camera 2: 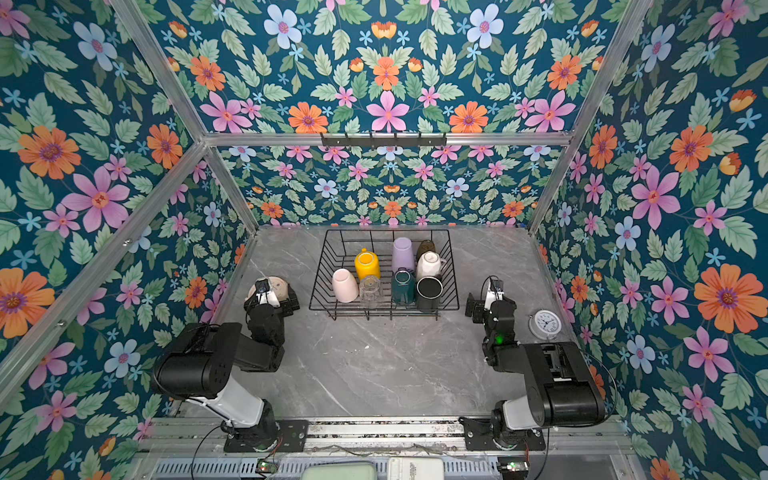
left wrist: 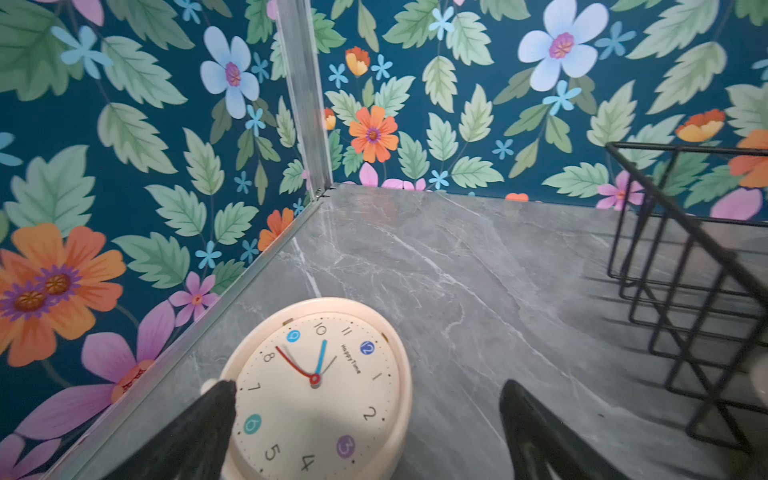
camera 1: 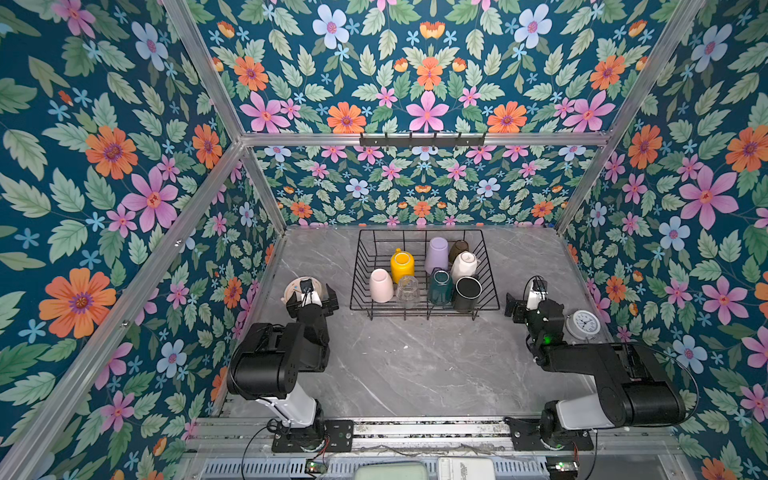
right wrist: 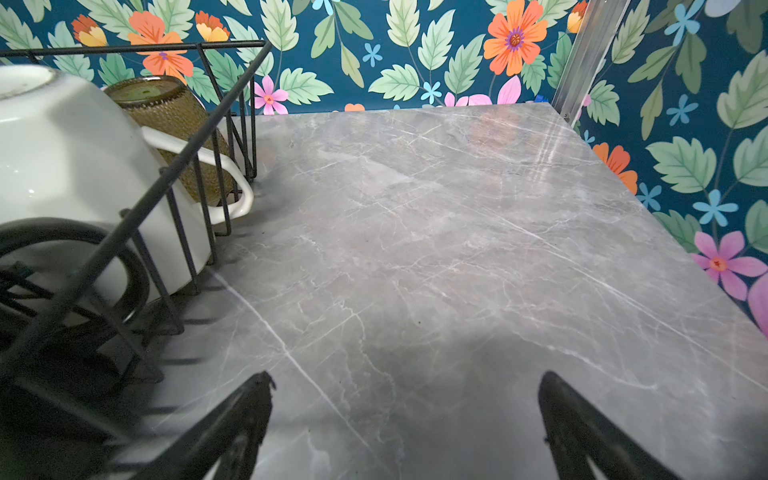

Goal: Load the cups into the dish rack

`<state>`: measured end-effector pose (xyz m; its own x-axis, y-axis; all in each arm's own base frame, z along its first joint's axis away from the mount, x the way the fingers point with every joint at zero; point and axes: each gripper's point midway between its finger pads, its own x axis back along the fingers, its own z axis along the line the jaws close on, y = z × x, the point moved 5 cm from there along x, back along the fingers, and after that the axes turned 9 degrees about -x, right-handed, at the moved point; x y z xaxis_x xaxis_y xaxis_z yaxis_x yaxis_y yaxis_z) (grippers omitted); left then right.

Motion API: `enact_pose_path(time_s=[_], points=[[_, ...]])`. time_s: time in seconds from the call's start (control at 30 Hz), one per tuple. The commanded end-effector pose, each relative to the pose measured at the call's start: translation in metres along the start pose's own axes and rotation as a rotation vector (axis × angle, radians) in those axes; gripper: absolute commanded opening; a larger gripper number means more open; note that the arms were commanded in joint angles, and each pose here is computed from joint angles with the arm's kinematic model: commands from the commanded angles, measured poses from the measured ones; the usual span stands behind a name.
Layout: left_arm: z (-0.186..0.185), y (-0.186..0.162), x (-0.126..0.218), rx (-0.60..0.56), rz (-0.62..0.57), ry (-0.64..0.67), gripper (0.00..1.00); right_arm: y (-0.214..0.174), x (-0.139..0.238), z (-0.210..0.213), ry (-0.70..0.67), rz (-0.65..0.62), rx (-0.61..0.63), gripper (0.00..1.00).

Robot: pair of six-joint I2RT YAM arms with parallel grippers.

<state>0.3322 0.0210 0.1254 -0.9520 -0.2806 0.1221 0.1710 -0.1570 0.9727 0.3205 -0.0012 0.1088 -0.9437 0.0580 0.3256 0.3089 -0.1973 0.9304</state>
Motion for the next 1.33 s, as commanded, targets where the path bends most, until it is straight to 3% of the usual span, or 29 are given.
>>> enact_pose_path(time_s=[0.0,0.33,0.5,0.6,0.7,1.3], points=[[0.000,-0.001,0.000,0.007,0.003,-0.003,1.00,0.007,0.000,0.001,0.002,-0.033,0.001,0.99],[0.001,0.000,0.004,0.010,-0.013,-0.005,1.00,0.006,0.000,0.001,0.002,-0.032,0.000,0.99],[-0.004,0.002,0.007,-0.007,-0.033,-0.039,1.00,0.010,0.003,-0.014,-0.115,-0.077,-0.055,0.99],[-0.014,0.005,0.021,-0.045,-0.099,-0.116,1.00,0.008,0.002,0.000,-0.007,-0.051,0.007,0.99],[-0.001,0.001,0.005,0.003,-0.016,0.016,1.00,0.010,-0.001,-0.005,-0.054,-0.049,-0.013,0.99],[-0.001,-0.001,-0.002,0.011,0.009,-0.026,1.00,0.010,-0.003,-0.008,-0.084,-0.041,-0.029,0.99]])
